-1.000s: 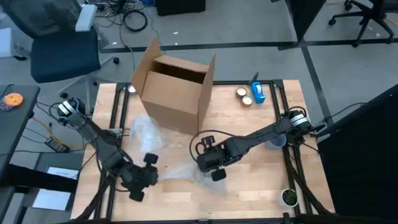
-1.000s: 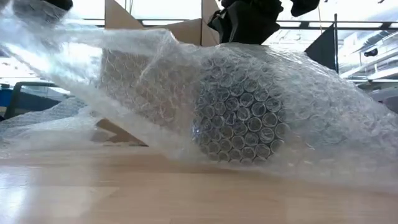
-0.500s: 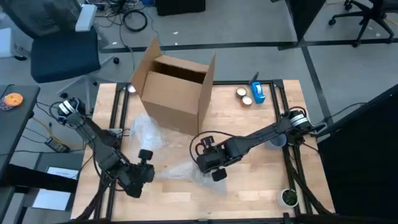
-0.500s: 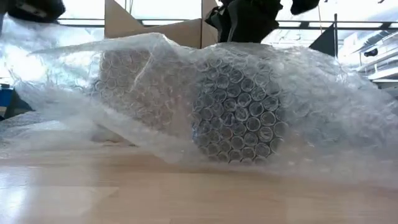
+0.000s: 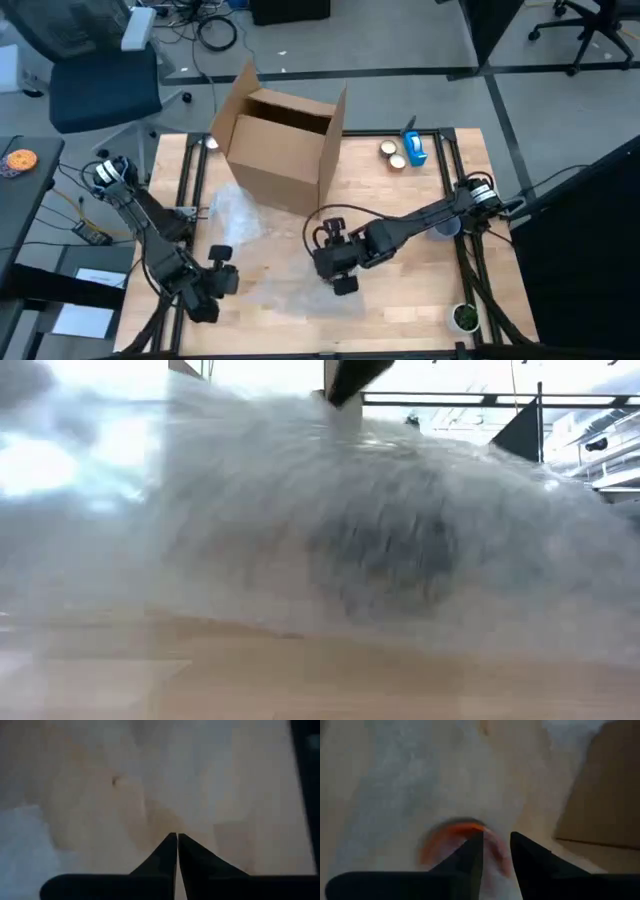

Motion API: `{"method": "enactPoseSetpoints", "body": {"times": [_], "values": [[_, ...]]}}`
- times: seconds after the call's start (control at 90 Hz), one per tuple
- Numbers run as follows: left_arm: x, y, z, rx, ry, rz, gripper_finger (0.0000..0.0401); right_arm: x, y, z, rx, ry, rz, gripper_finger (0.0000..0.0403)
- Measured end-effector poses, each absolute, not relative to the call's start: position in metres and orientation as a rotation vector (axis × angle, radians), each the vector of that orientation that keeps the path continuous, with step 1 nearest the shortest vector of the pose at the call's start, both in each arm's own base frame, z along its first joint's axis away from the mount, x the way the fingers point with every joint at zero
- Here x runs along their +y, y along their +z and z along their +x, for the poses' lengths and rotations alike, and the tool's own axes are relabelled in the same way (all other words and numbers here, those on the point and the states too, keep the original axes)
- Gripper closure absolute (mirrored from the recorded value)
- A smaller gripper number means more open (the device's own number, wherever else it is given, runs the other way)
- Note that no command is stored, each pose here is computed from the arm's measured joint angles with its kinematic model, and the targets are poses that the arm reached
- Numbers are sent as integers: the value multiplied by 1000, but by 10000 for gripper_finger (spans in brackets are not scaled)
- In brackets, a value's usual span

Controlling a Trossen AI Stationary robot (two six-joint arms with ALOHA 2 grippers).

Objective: Wrap mug
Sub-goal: Wrap the orange mug with bubble wrap

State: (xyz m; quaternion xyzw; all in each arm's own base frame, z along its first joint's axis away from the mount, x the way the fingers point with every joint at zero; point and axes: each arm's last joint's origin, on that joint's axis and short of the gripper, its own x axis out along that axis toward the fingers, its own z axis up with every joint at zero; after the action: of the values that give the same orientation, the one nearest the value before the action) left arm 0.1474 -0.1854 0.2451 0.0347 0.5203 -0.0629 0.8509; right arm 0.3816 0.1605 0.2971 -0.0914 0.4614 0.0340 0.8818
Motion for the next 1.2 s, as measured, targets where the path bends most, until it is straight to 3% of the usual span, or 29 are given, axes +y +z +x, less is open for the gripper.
{"method": "enactPoseSetpoints", "body": {"times": [0.2, 0.433, 0.656, 0.933, 1.089, 1.2], "values": [[-209, 252, 155, 882, -261, 64, 401, 202, 302, 371, 883, 170, -82, 328], [-240, 229, 163, 824, -358, 191, 388, 224, 303, 357, 828, 80, -137, 328], [-266, 193, 180, 784, -452, 350, 344, 222, 304, 358, 802, -6, -96, 328], [-283, 189, 191, 598, -589, 503, 276, 214, 304, 362, 780, -101, -13, 328], [-285, 181, 201, 524, -497, 602, 247, 215, 305, 363, 767, -127, 58, 328], [-288, 180, 219, 443, -458, 491, 236, 218, 306, 363, 745, -136, 121, 328]]}}
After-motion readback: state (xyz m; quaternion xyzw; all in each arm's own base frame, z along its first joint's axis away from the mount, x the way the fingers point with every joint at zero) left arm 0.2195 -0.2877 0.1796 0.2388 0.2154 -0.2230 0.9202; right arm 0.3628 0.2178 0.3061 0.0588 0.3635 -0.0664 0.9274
